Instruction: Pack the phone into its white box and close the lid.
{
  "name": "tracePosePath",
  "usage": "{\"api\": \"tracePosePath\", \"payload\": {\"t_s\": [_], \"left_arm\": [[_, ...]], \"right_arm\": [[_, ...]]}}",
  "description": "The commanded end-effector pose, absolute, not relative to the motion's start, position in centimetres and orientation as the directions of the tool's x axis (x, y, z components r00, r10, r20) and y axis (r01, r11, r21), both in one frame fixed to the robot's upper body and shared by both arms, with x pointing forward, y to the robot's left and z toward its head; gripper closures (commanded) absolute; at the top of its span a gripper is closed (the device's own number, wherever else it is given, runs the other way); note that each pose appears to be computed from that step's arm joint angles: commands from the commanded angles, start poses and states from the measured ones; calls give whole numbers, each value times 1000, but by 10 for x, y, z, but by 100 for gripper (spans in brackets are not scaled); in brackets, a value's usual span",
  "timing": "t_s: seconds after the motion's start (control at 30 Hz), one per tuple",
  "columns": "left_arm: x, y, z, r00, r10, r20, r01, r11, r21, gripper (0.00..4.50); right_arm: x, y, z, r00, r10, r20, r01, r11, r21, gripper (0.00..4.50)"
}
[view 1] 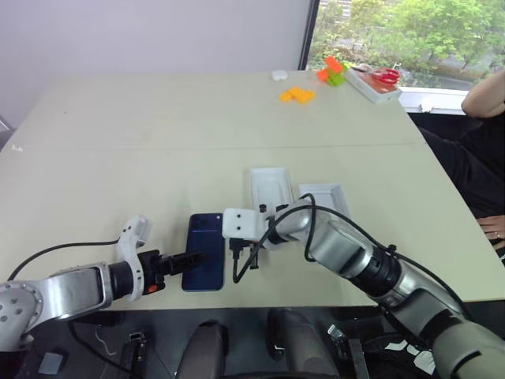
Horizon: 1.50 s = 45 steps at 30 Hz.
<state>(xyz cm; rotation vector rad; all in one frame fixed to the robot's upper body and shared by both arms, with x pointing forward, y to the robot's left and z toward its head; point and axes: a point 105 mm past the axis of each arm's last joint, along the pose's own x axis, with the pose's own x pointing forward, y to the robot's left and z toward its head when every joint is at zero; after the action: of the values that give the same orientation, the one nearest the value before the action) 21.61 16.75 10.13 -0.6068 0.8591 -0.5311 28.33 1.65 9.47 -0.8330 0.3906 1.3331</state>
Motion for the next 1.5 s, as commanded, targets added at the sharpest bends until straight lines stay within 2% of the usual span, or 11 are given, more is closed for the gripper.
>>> {"api": "tracePosePath", "payload": {"t_s": [0.03, 0.3, 0.6, 0.97, 1.07, 1.23, 1.5], "left_arm": [[210, 154, 99, 511, -689, -514, 199, 677, -709, 0], [217, 146, 101, 541, -696, -472, 190, 648, -738, 0], [227, 133, 118, 594, -727, -345, 236, 568, -789, 0], [232, 146, 110, 619, -673, -405, 175, 621, -764, 0], [233, 150, 109, 622, -665, -413, 164, 627, -762, 87], [234, 153, 111, 634, -657, -408, 161, 628, -761, 336], [234, 156, 111, 648, -654, -390, 153, 614, -774, 336]], "right_arm": [[278, 29, 99, 196, 717, -669, -956, -14, -294, 446], [278, 31, 98, 179, 725, -665, -970, 16, -244, 446], [279, 31, 96, 171, 732, -660, -978, 47, -201, 446], [282, 30, 96, 193, 729, -657, -976, 74, -204, 446], [283, 30, 96, 200, 727, -657, -975, 79, -209, 450], [285, 29, 97, 209, 725, -656, -973, 85, -216, 450], [290, 27, 100, 239, 719, -652, -963, 89, -254, 450]]}}
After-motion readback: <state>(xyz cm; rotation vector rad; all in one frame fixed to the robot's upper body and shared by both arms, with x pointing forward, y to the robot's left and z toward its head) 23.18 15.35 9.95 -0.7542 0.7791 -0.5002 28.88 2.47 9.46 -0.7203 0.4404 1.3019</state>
